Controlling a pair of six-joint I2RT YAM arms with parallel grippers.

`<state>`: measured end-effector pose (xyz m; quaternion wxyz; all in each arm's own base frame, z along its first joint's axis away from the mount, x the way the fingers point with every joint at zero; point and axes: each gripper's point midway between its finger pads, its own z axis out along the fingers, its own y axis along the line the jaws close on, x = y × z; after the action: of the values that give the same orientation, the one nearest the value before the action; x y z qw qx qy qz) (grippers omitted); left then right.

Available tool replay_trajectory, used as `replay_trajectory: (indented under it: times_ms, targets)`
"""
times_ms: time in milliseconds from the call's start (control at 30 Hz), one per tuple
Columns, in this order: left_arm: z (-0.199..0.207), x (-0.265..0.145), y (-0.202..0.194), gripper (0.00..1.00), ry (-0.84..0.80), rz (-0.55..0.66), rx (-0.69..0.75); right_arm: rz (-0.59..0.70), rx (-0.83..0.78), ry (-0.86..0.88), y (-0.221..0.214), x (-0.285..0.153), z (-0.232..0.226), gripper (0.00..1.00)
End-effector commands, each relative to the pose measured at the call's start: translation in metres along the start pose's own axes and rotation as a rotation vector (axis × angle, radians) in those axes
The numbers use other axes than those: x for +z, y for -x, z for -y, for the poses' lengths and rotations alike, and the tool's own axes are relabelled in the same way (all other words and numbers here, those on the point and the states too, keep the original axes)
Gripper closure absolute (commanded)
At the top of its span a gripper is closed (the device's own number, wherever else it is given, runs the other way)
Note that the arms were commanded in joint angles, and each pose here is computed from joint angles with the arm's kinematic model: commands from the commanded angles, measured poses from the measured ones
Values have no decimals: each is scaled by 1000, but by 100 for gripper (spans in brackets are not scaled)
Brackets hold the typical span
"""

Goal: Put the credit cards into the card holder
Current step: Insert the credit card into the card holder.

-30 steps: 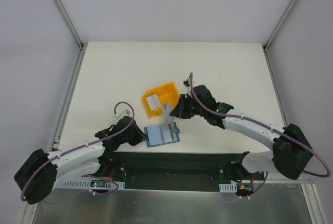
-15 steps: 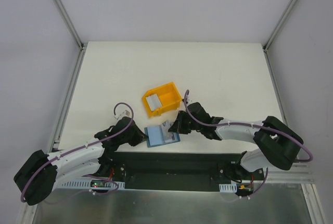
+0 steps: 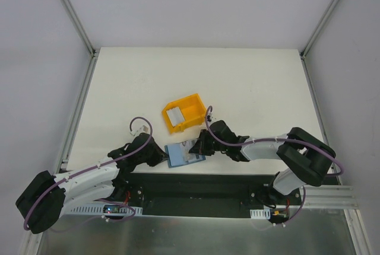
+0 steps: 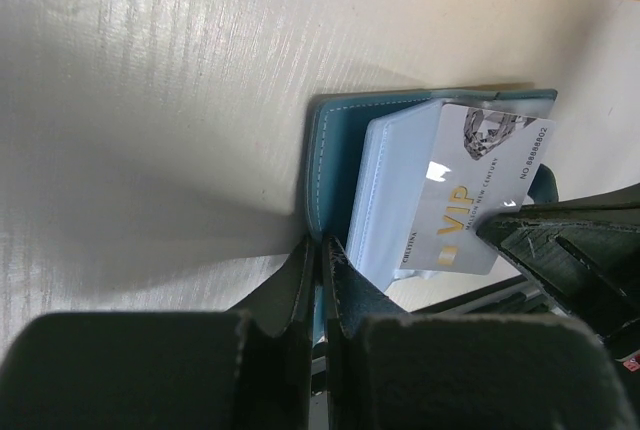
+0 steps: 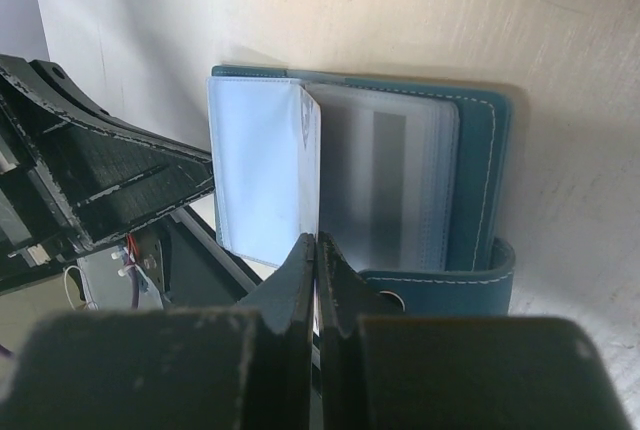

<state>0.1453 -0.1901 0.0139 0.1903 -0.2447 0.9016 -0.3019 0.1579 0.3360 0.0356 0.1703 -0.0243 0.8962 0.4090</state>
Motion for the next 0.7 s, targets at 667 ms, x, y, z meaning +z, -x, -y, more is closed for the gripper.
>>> replay_trajectory:
  times_ms: [667]
  targets:
    - [-31, 2, -6, 100, 118, -21, 3, -82, 26, -11, -23, 7, 11, 100]
